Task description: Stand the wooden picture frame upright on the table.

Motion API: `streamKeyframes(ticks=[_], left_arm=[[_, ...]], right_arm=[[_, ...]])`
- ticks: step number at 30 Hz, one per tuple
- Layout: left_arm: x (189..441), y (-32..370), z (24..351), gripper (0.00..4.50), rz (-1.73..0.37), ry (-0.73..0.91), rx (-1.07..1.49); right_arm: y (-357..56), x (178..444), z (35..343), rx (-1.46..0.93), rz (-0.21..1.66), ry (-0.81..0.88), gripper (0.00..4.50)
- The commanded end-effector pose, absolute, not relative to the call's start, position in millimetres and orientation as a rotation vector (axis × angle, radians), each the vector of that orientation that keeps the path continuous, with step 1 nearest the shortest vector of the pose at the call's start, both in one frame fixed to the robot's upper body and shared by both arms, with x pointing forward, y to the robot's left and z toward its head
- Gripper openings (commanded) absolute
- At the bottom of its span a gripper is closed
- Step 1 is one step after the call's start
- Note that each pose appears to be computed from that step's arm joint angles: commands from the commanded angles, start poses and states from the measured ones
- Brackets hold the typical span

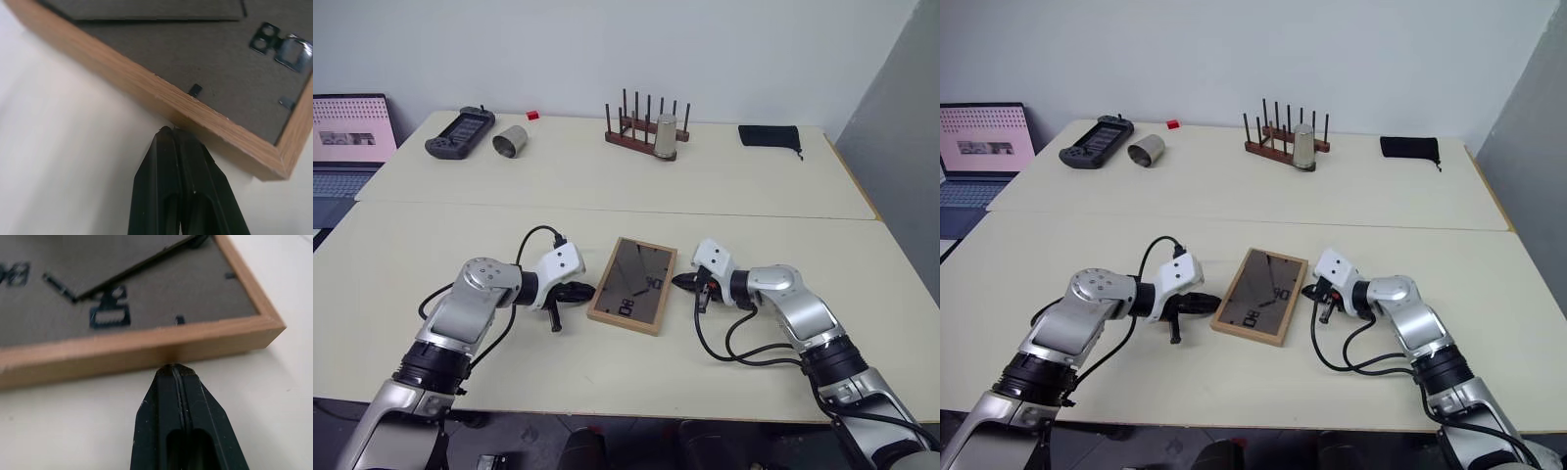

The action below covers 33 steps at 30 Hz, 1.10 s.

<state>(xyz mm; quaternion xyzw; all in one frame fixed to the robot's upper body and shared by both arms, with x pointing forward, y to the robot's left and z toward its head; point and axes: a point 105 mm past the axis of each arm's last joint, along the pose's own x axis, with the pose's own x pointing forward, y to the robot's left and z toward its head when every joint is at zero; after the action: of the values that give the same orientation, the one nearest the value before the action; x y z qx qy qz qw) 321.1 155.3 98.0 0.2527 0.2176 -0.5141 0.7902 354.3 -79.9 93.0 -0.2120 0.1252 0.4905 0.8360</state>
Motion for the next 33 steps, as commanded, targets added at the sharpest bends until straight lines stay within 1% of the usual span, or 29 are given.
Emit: streamKeyframes(ticks=[1,7,10,12,14,15,16,19,21,22,24,25,26,27,29,30,31,32,33], left_arm=[[311,130,107,0.01,-1.186,0.410,0.564],[309,128,108,0.01,-1.184,0.414,0.546],[314,143,109,0.01,-1.139,0.431,0.554],[321,159,113,0.01,-1.081,0.435,0.528],[322,170,121,0.38,-1.058,0.453,0.426],[318,174,124,0.46,-1.069,0.474,0.359],[313,176,127,0.64,-1.083,0.497,0.301],[300,184,133,1.25,-1.098,0.596,0.088],[295,185,142,1.70,-1.089,0.645,-0.087],[295,186,146,1.82,-1.078,0.664,-0.166],[291,184,154,2.34,-1.082,0.701,-0.293],[289,183,155,2.45,-1.081,0.719,-0.339],[288,183,156,2.48,-1.079,0.731,-0.367],[288,182,157,2.76,-1.069,0.749,-0.408],[294,182,155,3.03,-1.011,0.782,-0.525],[297,181,154,3.28,-0.987,0.801,-0.582],[298,180,151,3.46,-0.973,0.818,-0.612],[297,177,147,3.75,-0.966,0.842,-0.620],[296,175,141,3.90,-0.953,0.869,-0.615]], right_arm=[[-76,362,113,-0.455,1.030,0.184,0.00],[-83,364,113,-0.471,1.021,0.192,0.00],[-92,365,112,-0.489,1.008,0.202,0.00],[-97,365,112,-0.494,1.003,0.207,0.00],[-101,364,112,-0.495,1.002,0.213,0.00],[-104,363,112,-0.496,1.002,0.216,0.00],[-105,362,111,-0.496,1.002,0.219,0.00],[-109,360,110,-0.496,1.001,0.226,0.00],[-109,359,109,-0.493,1.001,0.229,0.00],[-110,358,108,-0.492,1.002,0.230,0.00],[-110,357,108,-0.491,1.001,0.231,0.00],[-110,357,108,-0.490,1.000,0.232,0.00],[-110,357,108,-0.489,0.999,0.232,0.00],[-110,357,108,-0.488,0.999,0.233,0.00],[-110,357,107,-0.487,1.000,0.234,0.00],[-110,356,107,-0.486,1.001,0.235,0.00],[-109,356,107,-0.485,1.002,0.235,0.00],[-109,355,106,-0.486,1.004,0.236,0.00],[-108,354,106,-0.487,1.007,0.237,0.00]])
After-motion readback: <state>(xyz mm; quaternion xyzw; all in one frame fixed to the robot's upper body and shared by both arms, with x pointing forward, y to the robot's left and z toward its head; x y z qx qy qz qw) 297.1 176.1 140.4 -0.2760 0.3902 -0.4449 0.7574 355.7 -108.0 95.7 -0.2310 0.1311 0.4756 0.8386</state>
